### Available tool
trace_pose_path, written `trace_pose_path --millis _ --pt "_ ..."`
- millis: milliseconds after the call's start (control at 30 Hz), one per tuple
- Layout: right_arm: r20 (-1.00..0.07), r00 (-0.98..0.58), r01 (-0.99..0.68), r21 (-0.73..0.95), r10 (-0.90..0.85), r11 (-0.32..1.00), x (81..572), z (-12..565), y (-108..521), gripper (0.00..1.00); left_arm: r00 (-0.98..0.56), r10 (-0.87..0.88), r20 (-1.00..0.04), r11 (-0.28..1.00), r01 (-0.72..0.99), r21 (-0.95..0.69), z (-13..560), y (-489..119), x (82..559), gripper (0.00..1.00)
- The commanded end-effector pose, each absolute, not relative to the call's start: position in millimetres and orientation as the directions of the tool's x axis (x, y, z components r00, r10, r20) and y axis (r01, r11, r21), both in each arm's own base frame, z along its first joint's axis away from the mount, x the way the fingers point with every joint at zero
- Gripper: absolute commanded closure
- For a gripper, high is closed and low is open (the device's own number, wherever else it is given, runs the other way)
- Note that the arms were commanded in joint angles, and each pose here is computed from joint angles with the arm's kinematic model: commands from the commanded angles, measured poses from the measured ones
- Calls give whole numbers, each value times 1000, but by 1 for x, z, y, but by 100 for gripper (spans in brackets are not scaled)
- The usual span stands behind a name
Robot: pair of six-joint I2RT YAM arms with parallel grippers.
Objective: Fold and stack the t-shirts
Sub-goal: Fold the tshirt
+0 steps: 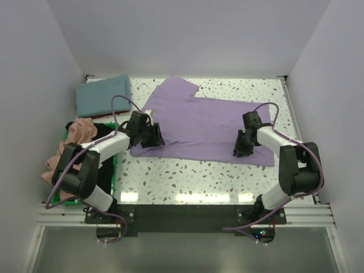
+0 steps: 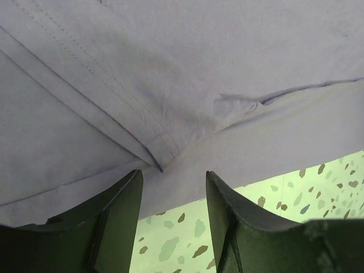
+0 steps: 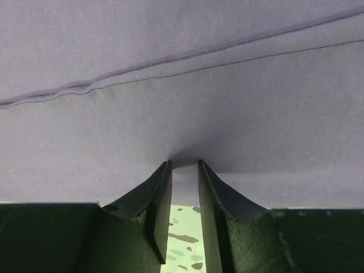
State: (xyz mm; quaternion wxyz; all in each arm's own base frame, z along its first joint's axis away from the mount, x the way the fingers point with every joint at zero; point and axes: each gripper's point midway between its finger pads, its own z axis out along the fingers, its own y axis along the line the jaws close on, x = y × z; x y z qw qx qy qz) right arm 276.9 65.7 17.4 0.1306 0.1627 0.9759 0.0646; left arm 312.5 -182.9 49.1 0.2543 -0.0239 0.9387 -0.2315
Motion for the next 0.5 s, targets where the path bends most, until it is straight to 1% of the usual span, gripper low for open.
trace_pose_path --millis 0,367,467 --pt "-259 -902 302 191 345 934 283 19 68 71 -865 -162 -476 907 59 -417 51 -189 326 48" --pt "-255 -905 298 195 341 935 281 19 69 71 -879 -133 -458 925 56 -377 37 -194 327 52" --pt "-255 -904 299 196 343 934 280 19 69 71 -879 -129 -460 926 60 -374 35 -196 328 56"
